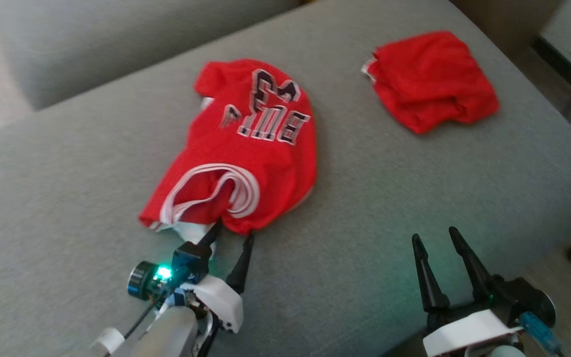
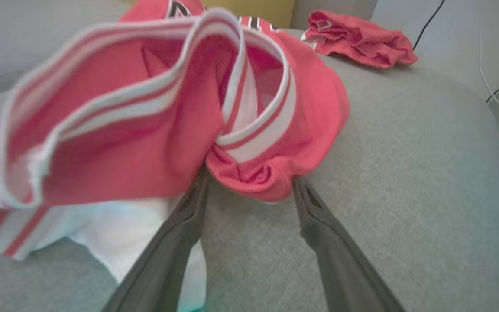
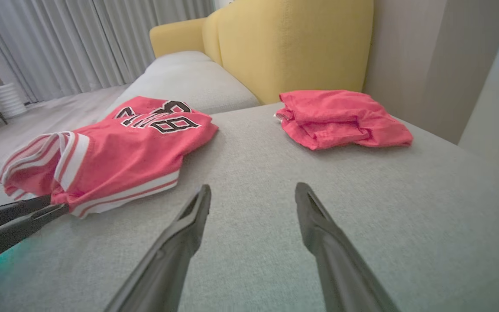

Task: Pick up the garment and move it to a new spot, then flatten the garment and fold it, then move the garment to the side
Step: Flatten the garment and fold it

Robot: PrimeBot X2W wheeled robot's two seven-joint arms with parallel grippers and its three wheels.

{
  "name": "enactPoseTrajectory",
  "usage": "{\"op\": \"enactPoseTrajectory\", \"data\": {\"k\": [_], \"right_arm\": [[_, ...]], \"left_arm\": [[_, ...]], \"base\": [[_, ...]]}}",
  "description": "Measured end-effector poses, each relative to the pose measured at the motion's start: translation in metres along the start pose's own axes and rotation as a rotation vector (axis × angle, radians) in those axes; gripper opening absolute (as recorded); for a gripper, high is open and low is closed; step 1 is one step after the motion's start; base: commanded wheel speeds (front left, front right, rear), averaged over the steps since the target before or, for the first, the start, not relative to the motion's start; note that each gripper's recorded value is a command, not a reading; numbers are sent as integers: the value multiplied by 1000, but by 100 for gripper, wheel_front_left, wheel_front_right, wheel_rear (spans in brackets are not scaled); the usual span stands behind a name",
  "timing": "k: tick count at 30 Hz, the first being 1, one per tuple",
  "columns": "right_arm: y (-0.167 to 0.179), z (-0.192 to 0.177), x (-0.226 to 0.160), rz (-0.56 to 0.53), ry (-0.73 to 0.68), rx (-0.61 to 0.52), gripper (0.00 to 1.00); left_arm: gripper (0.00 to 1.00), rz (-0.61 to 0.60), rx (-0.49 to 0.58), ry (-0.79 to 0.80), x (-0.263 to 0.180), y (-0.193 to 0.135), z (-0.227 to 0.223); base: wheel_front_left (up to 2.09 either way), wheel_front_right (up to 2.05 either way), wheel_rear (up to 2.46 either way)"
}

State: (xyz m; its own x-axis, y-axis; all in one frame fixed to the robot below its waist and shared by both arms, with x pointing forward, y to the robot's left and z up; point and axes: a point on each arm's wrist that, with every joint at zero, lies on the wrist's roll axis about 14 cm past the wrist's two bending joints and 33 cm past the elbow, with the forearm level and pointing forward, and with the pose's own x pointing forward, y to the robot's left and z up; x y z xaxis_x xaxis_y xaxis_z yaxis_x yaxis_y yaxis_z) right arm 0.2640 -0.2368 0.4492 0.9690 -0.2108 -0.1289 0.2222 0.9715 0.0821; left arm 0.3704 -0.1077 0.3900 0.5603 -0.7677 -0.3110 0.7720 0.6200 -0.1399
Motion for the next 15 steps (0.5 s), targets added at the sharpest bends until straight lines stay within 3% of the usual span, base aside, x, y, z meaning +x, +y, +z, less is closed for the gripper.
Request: {"op": "enactPoseTrajectory", "data": {"k": [6, 8, 9, 15], "right_arm": [[-10, -9, -4, -51, 45, 4, 100], [-12, -9, -1, -57, 45, 10, 100], [-11, -7, 0, -56, 40, 12, 100], [-6, 4, 6, -28, -2, 20, 100]], "left_arm": [[97, -41, -32, 47, 25, -1, -11], [7, -54, -32, 33, 33, -1, -4], [0, -65, -31, 21, 35, -2, 0], [0, -143, 8, -166, 35, -24, 66]], "base": [[0, 0, 0], [0, 0, 0], [0, 0, 0], [0, 0, 0]]}}
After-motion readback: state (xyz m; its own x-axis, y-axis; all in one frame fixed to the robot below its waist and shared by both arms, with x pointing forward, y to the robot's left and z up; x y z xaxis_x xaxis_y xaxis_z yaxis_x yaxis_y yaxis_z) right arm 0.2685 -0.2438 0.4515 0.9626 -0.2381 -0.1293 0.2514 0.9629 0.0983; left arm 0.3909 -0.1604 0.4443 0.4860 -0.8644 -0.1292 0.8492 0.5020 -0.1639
